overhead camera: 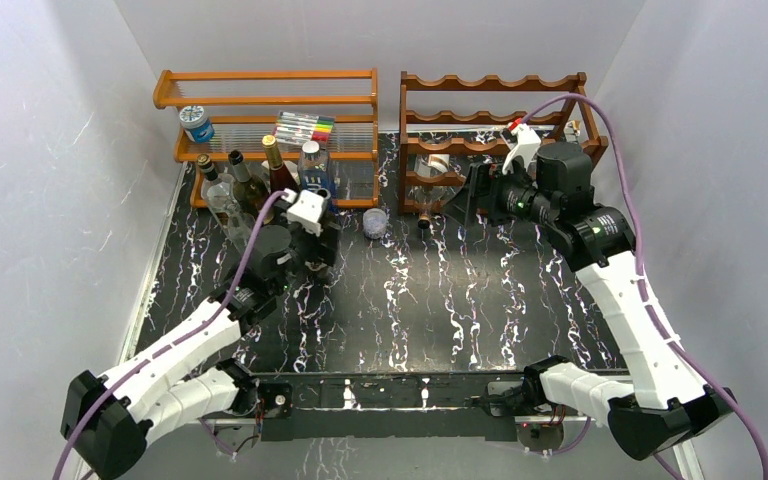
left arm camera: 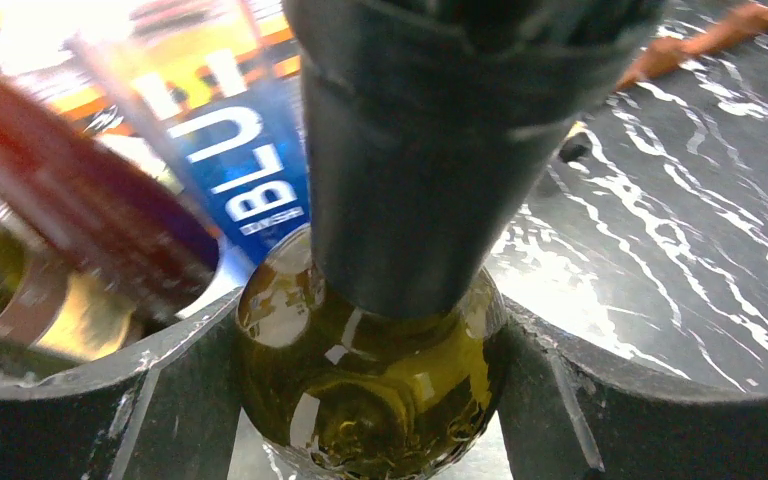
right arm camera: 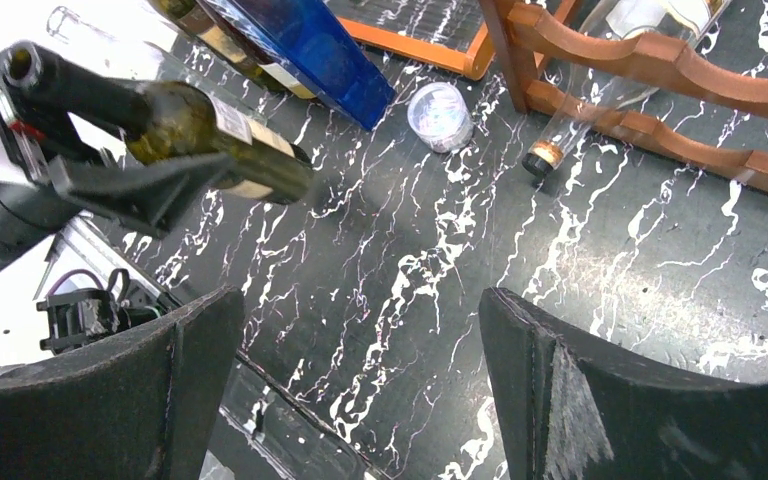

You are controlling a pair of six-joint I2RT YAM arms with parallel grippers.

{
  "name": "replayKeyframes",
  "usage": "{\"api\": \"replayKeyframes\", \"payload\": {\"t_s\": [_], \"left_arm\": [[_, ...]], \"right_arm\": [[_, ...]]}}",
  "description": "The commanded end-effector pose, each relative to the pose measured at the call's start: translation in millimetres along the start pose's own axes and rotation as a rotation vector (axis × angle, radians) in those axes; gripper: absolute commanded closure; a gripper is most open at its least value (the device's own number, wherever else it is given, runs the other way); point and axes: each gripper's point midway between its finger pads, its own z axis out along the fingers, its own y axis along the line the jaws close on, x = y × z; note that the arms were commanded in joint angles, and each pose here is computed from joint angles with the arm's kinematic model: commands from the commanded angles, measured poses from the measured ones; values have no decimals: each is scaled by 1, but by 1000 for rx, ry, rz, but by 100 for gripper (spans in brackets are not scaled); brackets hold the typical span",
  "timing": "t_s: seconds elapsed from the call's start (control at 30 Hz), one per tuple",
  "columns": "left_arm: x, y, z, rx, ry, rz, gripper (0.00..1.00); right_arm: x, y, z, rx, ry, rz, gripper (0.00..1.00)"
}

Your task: Take the wine bottle off the wine rack

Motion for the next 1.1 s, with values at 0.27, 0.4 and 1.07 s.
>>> {"api": "replayKeyframes", "payload": {"t_s": [0.27, 0.4, 1.07], "left_arm": [[-27, 89, 0, -340, -196, -235, 81], [-21, 99, 1, -393, -206, -242, 81], [22, 115, 0, -475, -230, -266, 57]], "right_arm": [[-8, 0, -5, 11, -65, -8, 2], [-5, -2, -6, 22, -62, -4, 2], [0, -4, -2, 17, -58, 12, 2]]}}
